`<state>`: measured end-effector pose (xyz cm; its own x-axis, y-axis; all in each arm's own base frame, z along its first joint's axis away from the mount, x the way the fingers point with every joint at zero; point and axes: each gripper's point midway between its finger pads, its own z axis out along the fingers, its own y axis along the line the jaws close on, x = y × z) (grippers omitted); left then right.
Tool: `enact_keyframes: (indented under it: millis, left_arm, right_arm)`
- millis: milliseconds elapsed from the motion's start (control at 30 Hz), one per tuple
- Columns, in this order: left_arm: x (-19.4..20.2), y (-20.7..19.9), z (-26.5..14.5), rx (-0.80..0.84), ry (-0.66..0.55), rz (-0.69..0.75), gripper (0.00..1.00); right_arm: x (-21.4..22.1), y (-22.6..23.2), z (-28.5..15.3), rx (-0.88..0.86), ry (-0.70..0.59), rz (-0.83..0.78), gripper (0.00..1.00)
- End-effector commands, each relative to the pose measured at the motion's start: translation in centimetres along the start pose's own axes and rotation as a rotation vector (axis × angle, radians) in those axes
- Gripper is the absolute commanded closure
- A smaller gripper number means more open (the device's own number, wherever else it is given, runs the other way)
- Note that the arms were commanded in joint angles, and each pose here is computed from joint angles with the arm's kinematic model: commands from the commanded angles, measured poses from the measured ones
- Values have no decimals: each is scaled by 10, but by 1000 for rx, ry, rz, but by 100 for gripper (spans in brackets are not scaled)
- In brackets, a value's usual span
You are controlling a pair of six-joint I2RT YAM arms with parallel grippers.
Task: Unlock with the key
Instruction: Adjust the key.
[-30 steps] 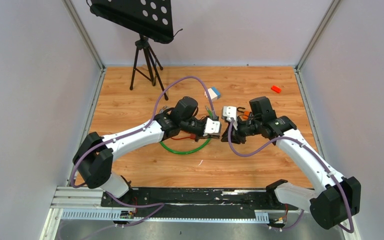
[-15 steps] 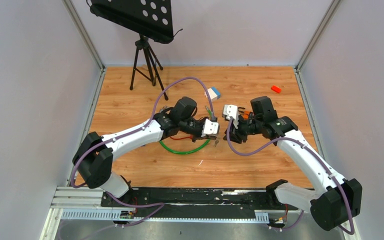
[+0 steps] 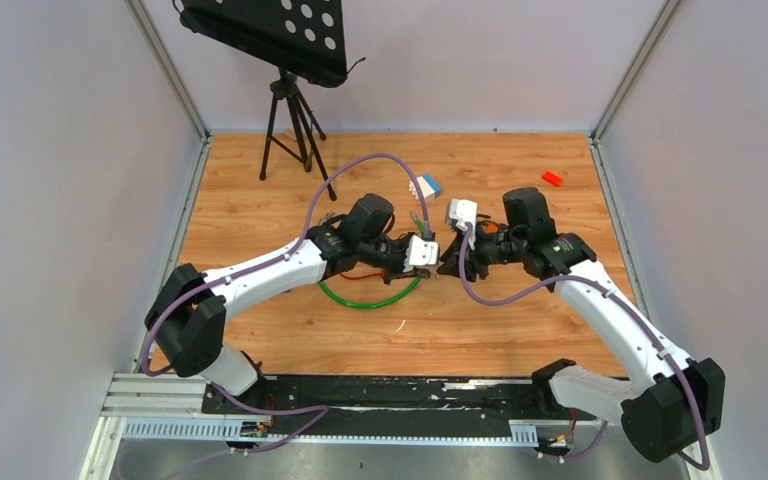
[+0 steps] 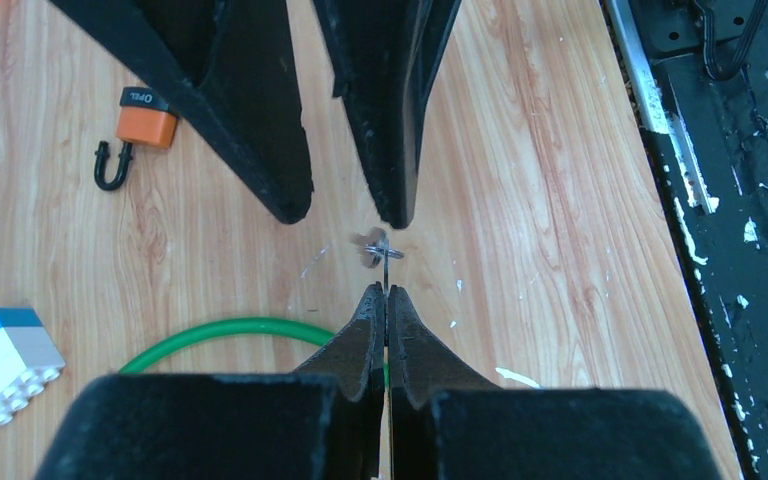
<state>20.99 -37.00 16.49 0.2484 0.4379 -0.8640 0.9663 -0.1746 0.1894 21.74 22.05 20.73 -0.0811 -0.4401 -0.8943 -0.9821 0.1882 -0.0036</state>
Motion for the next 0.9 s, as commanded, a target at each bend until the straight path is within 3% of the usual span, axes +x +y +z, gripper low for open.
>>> enact_keyframes:
  millis: [0, 367, 867]
  left_arm:
    - [-30, 7, -11, -28, -55, 11, 100]
    - [-35, 7, -14, -39, -70, 11, 100]
    - [-33, 6, -14, -38, -74, 11, 100]
  right_arm:
    - [-19, -2, 9, -26, -69, -4, 71]
    - [2, 2, 27, -63, 2, 29, 69]
    - [12, 1, 27, -61, 34, 5, 98]
